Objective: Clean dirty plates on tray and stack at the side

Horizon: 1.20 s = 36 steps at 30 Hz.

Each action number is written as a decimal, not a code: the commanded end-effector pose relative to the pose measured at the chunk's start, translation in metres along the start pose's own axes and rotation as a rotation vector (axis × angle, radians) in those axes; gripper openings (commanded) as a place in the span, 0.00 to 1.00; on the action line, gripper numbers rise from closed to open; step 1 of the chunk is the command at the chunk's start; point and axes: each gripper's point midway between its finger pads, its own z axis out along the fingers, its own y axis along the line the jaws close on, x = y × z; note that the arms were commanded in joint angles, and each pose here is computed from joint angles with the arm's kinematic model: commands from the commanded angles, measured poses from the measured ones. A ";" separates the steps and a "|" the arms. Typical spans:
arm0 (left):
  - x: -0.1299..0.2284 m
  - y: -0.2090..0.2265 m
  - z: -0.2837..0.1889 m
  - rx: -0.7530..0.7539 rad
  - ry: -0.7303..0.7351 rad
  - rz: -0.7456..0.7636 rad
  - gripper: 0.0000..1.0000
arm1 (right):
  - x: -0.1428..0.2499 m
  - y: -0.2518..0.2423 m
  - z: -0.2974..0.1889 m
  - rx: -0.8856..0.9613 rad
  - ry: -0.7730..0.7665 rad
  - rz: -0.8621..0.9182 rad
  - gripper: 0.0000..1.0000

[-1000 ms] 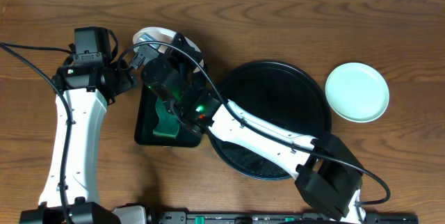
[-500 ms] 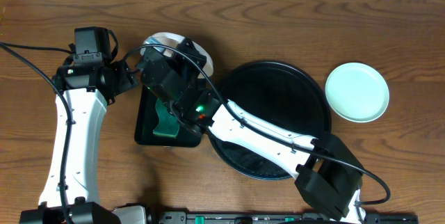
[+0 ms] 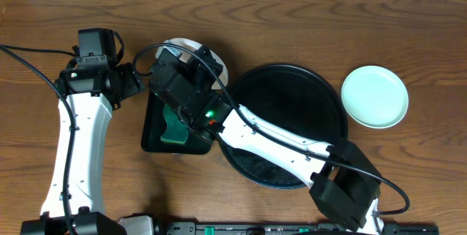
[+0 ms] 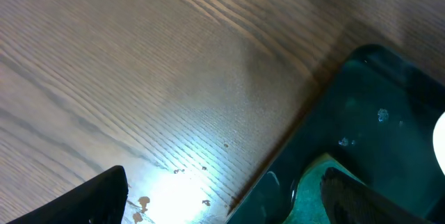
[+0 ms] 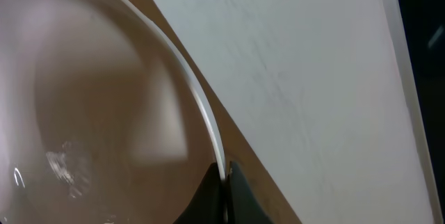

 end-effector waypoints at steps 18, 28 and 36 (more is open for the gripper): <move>-0.002 0.003 0.000 -0.013 -0.004 0.002 0.89 | 0.017 -0.003 0.006 -0.015 0.064 0.034 0.01; -0.002 0.003 0.000 -0.013 -0.004 0.002 0.89 | 0.021 -0.001 0.008 -0.030 0.074 0.037 0.01; -0.002 0.003 0.000 -0.013 -0.004 0.002 0.89 | 0.028 0.002 0.007 -0.036 0.098 0.078 0.01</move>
